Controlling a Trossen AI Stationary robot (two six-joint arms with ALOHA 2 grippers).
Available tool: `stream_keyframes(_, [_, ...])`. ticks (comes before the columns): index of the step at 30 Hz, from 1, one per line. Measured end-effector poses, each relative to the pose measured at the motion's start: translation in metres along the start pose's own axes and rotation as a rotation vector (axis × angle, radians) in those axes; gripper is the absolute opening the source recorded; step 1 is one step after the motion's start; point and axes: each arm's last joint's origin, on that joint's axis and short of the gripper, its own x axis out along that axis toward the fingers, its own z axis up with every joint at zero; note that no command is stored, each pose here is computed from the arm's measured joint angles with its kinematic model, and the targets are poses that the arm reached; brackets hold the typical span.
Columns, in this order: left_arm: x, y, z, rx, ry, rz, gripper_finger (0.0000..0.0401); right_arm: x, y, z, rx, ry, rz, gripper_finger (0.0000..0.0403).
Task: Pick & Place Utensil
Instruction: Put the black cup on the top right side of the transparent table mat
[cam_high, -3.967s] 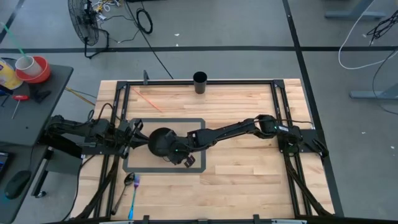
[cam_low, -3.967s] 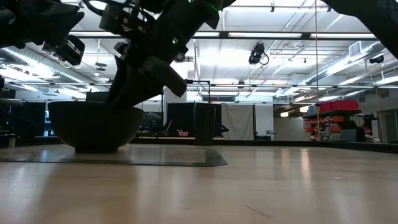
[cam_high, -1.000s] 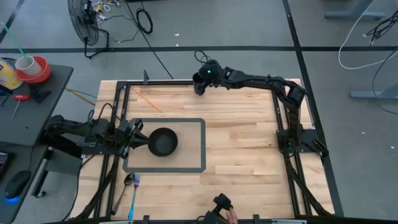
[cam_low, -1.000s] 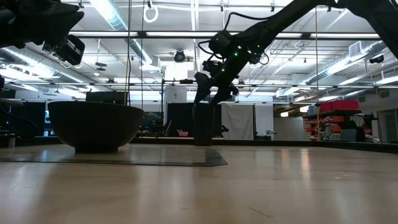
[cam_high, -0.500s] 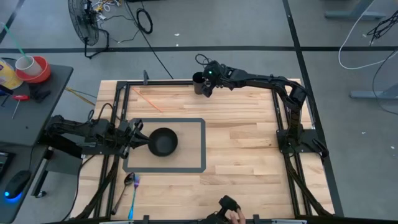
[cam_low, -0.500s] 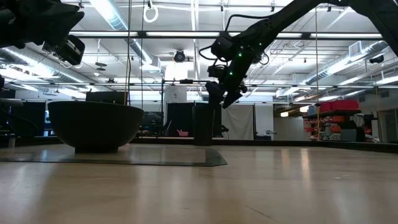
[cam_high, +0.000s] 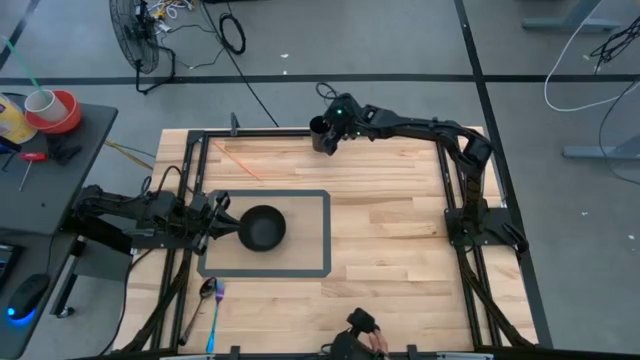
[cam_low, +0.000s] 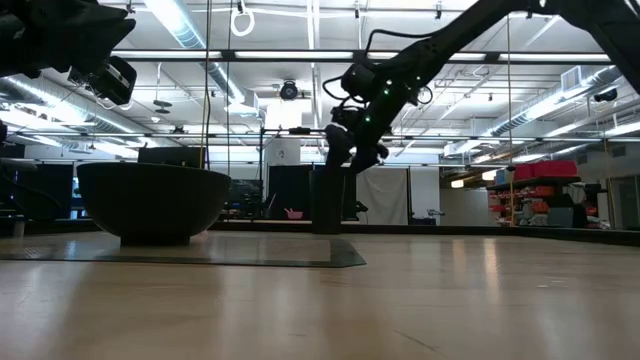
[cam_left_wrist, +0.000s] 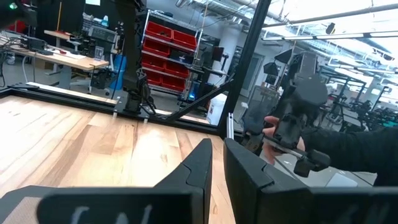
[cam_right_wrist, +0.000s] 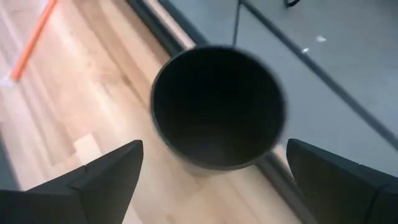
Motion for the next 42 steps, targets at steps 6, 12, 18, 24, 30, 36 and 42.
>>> stream_keyframes(6, [0.0,0.0,0.0,0.0,0.0,0.0,0.0046,0.017,0.001,-0.004,-0.005,-0.008,0.021,0.04])
stream_keyframes(12, [0.0,0.0,0.0,0.0,0.0,0.0,0.0046,0.021,0.001,0.003,-0.003,-0.102,0.019,0.04])
stream_keyframes(18, [0.0,0.0,0.0,0.0,0.0,0.0,0.0046,0.022,0.001,0.004,-0.018,-0.12,0.033,0.04])
stream_keyframes(24, [0.0,0.0,0.0,0.0,0.0,0.0,0.0046,0.039,0.003,-0.001,-0.016,-0.141,0.059,0.04])
stream_keyframes(30, [0.0,0.0,0.0,0.0,0.0,0.0,0.0046,0.04,0.003,0.004,-0.015,-0.2,0.045,0.0388])
stream_keyframes(36, [0.0,0.0,0.0,0.0,0.0,0.0,0.0046,0.04,0.003,0.004,0.002,-0.199,0.027,0.0338])
stream_keyframes(42, [0.0,0.0,0.0,0.0,0.0,0.0,0.0046,0.026,0.02,0.009,-0.006,-0.189,0.043,0.0316])
